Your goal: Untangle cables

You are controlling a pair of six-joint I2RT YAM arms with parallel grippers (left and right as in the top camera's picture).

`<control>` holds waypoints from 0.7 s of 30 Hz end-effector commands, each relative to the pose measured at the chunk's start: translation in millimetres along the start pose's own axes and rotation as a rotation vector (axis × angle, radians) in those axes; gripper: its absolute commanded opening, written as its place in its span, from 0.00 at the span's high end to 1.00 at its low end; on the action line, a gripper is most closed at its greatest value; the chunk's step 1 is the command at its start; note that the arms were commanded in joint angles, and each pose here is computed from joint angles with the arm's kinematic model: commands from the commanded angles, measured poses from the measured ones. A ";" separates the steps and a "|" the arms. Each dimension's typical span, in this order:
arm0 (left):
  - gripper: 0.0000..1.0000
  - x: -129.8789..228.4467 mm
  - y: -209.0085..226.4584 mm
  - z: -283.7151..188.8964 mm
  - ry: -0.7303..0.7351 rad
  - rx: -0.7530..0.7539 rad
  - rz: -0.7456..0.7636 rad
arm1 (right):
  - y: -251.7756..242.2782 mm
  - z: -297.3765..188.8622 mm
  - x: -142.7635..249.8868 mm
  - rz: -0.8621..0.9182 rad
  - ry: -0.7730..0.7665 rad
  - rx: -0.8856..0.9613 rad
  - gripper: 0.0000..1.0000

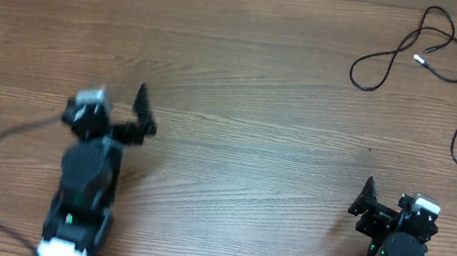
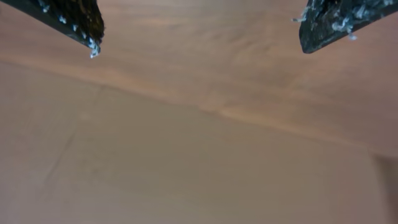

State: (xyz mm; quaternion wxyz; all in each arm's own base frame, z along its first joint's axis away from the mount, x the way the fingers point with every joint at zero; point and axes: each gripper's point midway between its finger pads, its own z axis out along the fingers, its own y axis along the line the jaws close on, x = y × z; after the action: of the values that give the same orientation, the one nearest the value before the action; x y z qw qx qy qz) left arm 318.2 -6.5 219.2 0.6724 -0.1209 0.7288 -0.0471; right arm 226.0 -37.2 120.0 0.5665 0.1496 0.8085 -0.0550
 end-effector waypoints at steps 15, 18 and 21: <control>0.00 45.9 52.0 -53.0 -0.075 -0.088 -0.028 | -1.8 -0.5 2.1 -0.010 0.005 0.011 0.00; 0.00 56.4 61.0 -56.1 -0.034 -0.120 -0.019 | -1.8 -0.5 2.1 -0.010 0.005 0.011 0.00; 0.00 77.1 67.2 -59.9 0.050 -0.138 -0.002 | -1.8 -0.5 2.1 -0.010 0.005 0.011 0.00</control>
State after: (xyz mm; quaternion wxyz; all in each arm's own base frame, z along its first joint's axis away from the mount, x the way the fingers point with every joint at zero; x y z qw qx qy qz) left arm 249.7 33.9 142.2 0.6542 -0.1666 0.7377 0.0008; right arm 226.1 -37.2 120.2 0.5669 0.1497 0.8082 -0.0549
